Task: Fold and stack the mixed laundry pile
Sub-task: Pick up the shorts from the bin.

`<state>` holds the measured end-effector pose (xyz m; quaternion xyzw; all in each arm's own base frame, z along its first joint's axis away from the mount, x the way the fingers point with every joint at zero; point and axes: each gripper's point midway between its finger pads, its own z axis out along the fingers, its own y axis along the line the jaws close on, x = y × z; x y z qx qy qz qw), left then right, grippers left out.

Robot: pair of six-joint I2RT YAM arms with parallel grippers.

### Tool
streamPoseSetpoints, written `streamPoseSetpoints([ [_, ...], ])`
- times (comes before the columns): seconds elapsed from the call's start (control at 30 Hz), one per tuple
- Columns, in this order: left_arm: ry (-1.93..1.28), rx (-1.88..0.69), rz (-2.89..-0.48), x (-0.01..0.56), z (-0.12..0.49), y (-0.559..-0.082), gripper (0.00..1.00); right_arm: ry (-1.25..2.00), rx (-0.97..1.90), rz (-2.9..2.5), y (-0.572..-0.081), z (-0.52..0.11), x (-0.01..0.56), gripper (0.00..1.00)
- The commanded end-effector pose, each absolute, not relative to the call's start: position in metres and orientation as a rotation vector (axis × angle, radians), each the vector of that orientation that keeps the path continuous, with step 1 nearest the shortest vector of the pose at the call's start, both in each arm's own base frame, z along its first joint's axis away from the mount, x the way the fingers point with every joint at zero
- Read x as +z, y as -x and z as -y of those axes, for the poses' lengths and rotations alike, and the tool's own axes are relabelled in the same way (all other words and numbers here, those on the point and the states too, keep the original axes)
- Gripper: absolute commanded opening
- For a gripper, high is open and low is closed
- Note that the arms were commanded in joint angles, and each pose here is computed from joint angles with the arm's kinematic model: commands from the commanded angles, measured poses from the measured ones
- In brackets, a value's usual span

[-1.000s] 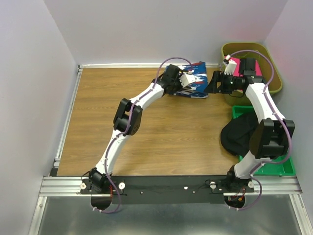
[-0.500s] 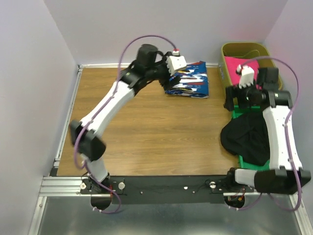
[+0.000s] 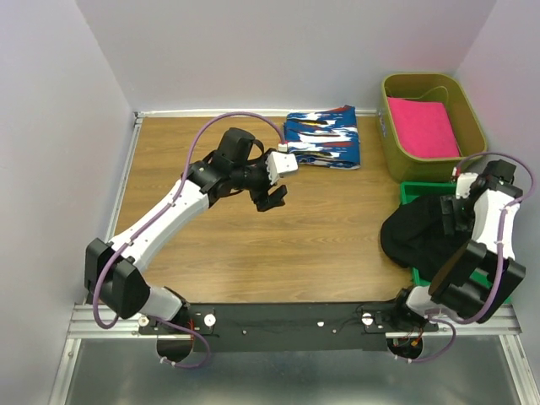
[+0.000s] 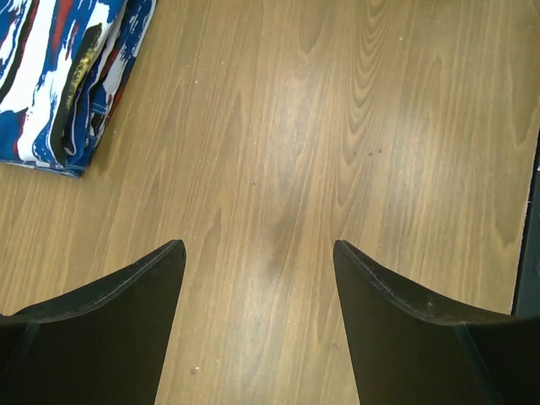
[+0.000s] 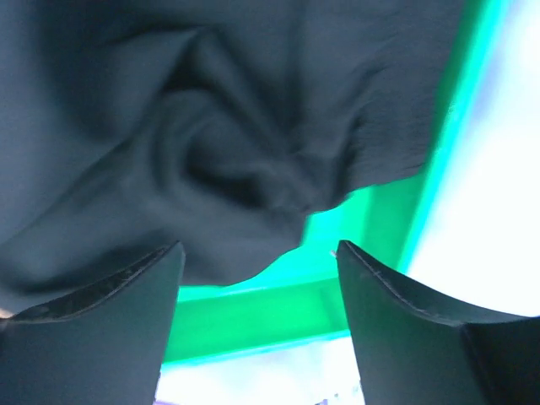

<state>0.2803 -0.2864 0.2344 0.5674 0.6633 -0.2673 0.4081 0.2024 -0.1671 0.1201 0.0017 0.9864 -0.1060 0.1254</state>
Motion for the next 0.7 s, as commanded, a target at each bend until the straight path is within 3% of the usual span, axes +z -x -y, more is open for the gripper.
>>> streamPoseSetpoints([
  [0.0, -1.388, -0.67, -1.6, 0.266, 0.281, -0.268, 0.8, 0.077, -0.521, -2.76, -0.239, 0.219, 0.135, 0.78],
  [0.27, -1.376, -0.637, -1.629, 0.264, 0.275, -0.271, 0.8, 0.093, -0.67, -2.702, -0.279, 0.262, 0.121, 0.75],
  [0.67, -1.381, -0.634, -1.676, 0.25, 0.274, -0.272, 0.8, 0.237, -0.538, -2.669, -0.325, 0.27, 0.105, 0.77],
])
